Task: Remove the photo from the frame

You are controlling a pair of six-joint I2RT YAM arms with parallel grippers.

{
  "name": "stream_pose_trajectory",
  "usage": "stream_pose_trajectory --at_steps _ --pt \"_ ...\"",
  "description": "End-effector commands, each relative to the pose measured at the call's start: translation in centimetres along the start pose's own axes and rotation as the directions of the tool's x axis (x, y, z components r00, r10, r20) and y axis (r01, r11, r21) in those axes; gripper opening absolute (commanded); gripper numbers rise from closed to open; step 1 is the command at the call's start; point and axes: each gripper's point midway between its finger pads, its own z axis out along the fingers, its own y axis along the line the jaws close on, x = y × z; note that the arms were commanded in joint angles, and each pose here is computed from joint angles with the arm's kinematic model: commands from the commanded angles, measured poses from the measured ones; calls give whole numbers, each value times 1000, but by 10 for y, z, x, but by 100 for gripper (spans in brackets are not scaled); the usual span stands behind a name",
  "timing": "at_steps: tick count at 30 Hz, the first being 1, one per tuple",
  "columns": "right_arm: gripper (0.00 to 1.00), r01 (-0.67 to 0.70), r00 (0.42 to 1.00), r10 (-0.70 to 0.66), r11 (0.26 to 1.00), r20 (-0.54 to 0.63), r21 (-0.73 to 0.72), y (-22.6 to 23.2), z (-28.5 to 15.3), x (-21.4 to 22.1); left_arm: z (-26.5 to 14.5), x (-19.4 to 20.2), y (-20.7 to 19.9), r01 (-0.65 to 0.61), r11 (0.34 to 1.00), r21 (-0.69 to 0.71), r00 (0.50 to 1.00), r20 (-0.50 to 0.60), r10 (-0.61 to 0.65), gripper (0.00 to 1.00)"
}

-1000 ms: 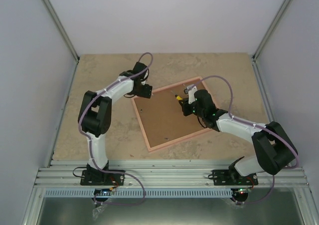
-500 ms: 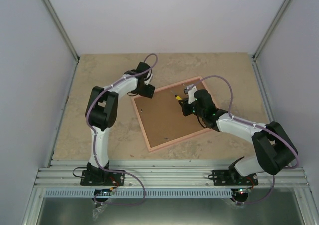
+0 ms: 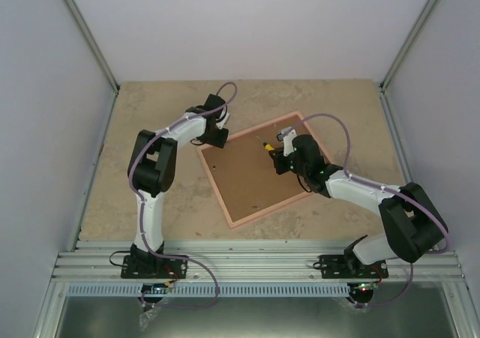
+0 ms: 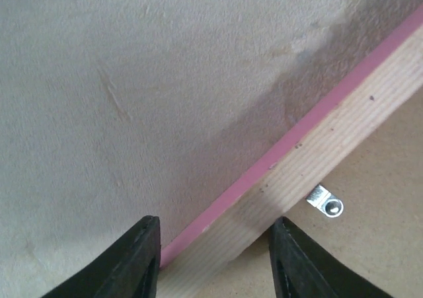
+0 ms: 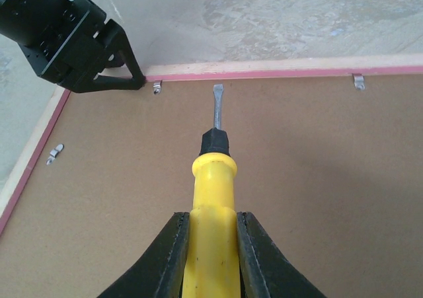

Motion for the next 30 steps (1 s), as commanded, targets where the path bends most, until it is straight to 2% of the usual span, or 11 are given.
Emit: stream_pose_trajectory --at_steps 1,7,20,30 --pt "0 -5 1000 5 1000 24 -10 1 -1 -9 2 26 2 62 998 -9 995 -77 -63 44" --pt "1 -8 1000 8 1000 25 -17 2 -2 -9 -3 42 -1 110 994 -3 987 -116 -110 35" --pt "0 -18 1000 18 998 15 -56 9 1 -8 -25 87 -2 279 960 -25 945 -170 -279 24" --pt "1 -5 1000 2 992 -22 -122 25 8 -2 -37 104 -25 440 894 80 886 -198 -418 21"
